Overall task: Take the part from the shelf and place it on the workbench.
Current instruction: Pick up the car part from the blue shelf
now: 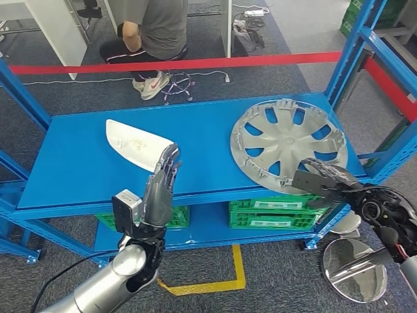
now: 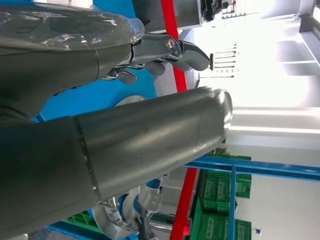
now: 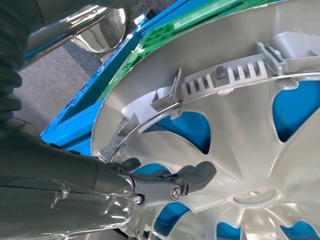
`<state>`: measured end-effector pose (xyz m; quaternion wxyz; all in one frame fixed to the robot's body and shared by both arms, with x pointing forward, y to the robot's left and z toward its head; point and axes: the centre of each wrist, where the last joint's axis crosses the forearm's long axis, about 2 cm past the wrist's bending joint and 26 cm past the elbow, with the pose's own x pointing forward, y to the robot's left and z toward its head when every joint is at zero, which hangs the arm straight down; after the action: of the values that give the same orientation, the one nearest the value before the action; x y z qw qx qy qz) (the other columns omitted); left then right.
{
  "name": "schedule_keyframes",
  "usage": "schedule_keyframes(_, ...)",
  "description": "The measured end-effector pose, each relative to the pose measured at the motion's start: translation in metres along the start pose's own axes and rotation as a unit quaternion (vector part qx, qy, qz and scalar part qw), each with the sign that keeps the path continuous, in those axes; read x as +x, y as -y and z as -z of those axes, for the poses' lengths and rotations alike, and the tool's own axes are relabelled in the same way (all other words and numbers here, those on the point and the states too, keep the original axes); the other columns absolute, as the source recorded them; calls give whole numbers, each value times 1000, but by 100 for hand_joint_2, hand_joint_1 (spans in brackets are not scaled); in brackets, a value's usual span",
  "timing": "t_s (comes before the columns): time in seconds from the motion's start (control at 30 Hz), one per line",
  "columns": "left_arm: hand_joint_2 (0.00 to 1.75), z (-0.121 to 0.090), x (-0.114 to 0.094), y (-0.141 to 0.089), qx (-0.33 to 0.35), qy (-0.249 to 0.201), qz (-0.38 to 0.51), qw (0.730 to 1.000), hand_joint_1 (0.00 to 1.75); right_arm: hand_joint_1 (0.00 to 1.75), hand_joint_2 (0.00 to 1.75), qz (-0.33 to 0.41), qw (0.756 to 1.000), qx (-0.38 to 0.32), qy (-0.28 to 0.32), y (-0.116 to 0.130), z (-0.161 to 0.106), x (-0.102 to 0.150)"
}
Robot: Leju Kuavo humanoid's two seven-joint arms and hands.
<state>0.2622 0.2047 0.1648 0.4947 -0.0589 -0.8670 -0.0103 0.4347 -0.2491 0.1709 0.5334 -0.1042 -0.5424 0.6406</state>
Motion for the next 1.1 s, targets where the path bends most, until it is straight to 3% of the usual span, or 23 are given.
schedule_keyframes(1.1, 0, 2, 0, 0, 1, 1, -1, 1000, 0, 0, 175, 3, 1000, 16, -19, -9, 3, -7)
